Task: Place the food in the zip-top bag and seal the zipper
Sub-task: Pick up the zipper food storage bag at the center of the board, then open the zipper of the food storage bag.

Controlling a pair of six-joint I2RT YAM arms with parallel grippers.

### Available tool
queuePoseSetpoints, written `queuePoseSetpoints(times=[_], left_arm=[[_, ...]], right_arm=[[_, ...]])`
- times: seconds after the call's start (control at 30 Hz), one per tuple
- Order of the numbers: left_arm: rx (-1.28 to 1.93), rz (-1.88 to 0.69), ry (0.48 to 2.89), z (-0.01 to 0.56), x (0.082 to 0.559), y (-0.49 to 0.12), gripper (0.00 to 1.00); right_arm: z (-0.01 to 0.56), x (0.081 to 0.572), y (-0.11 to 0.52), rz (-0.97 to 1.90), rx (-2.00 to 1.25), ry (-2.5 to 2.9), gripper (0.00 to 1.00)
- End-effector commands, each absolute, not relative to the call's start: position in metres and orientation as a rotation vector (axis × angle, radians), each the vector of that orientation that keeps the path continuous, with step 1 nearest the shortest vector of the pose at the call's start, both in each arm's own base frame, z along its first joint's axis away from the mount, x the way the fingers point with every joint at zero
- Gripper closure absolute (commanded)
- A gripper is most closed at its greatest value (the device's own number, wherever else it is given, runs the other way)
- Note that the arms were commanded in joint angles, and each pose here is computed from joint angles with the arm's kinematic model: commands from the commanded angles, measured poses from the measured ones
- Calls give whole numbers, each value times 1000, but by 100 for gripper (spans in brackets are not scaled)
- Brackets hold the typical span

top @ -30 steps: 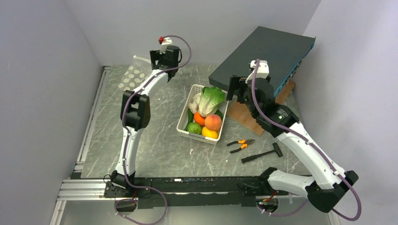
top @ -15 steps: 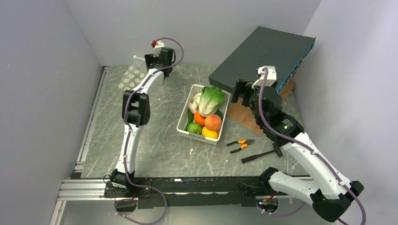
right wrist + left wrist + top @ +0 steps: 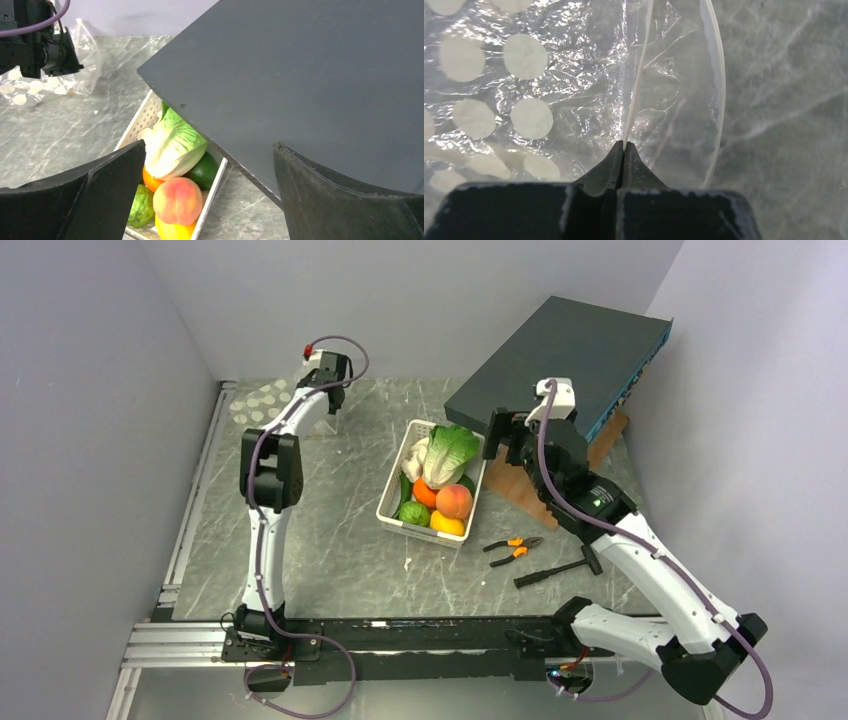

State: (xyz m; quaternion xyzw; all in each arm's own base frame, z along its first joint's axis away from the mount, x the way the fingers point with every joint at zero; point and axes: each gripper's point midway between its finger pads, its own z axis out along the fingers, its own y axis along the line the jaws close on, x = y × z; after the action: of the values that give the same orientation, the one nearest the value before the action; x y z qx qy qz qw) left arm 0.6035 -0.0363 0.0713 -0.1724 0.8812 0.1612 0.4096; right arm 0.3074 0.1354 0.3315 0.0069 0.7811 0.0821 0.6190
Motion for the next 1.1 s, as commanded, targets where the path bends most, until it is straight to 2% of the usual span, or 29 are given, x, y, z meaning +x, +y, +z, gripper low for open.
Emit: queuePoseSetpoints(times=[0.0, 0.27, 0.5, 0.67, 0.87, 1.07], left_arm=[[-345, 296, 2143, 174, 584, -46, 100], [-268, 137, 2148, 240, 470, -45, 100], [-192, -76, 2236, 231, 345, -54, 100], [-165, -208, 2196, 222, 278, -58, 100], [-106, -385, 2120, 217, 231, -73, 100], [-125, -425, 2124, 199, 210, -73, 100]], right_arm=[[330, 307, 157, 296, -6, 1842, 0], [329, 283, 220, 695, -118, 1889, 0], [309, 241, 293, 839, -410, 1967, 0], [299, 202, 346, 878, -583, 1996, 0], [283, 183, 382, 977, -610, 2026, 0], [245, 200, 396, 939, -495, 2087, 0]])
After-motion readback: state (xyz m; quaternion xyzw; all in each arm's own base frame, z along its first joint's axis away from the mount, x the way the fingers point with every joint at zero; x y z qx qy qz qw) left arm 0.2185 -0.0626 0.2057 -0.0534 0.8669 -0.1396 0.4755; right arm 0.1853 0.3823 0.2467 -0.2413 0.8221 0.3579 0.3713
